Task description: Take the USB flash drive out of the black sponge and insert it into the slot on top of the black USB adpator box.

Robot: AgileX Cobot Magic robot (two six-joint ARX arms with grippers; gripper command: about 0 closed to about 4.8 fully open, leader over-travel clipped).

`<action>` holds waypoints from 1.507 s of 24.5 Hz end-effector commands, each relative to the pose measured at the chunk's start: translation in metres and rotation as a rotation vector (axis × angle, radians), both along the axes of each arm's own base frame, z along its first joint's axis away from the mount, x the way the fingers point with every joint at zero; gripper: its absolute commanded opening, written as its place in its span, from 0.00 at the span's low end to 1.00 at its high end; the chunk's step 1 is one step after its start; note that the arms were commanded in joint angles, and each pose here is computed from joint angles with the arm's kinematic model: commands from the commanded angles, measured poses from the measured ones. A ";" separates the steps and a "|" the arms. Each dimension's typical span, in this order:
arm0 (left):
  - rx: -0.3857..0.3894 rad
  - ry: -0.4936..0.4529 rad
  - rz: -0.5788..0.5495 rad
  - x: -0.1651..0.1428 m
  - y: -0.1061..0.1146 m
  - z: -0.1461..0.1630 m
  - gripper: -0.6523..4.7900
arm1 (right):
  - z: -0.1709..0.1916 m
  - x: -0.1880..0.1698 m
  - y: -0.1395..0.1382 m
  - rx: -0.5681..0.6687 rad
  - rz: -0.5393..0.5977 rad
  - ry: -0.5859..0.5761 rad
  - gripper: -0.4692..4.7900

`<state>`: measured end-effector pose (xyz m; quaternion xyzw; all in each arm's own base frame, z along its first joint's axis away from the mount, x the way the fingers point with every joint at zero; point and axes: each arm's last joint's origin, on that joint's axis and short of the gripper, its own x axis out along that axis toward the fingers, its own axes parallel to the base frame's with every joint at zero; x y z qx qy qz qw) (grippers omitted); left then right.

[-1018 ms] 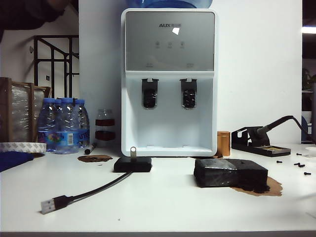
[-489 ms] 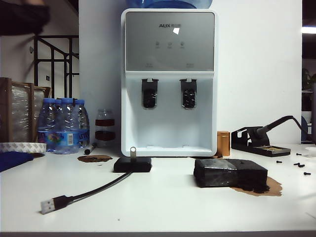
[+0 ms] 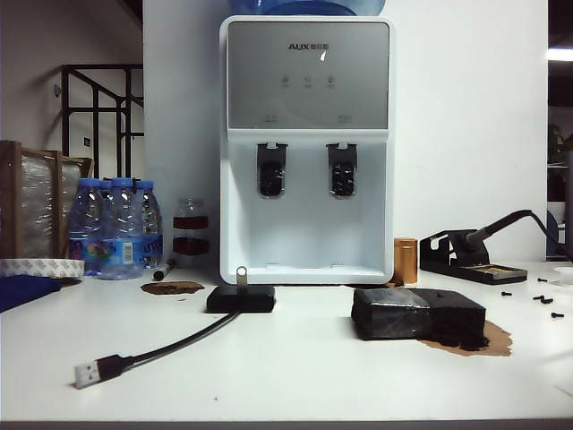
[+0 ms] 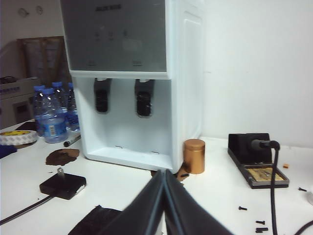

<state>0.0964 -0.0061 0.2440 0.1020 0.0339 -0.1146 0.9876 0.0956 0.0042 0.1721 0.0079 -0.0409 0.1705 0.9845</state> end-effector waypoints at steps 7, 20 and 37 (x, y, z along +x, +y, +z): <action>-0.041 0.000 0.030 0.006 0.001 -0.016 0.11 | 0.008 -0.001 0.000 -0.007 0.006 -0.096 0.08; -0.088 0.129 0.024 0.013 0.000 -0.075 0.11 | 0.012 -0.002 0.006 0.001 0.038 -0.136 0.08; -0.125 0.312 -0.024 0.009 -0.002 -0.112 0.11 | 0.010 -0.003 0.008 0.036 0.126 -0.097 0.09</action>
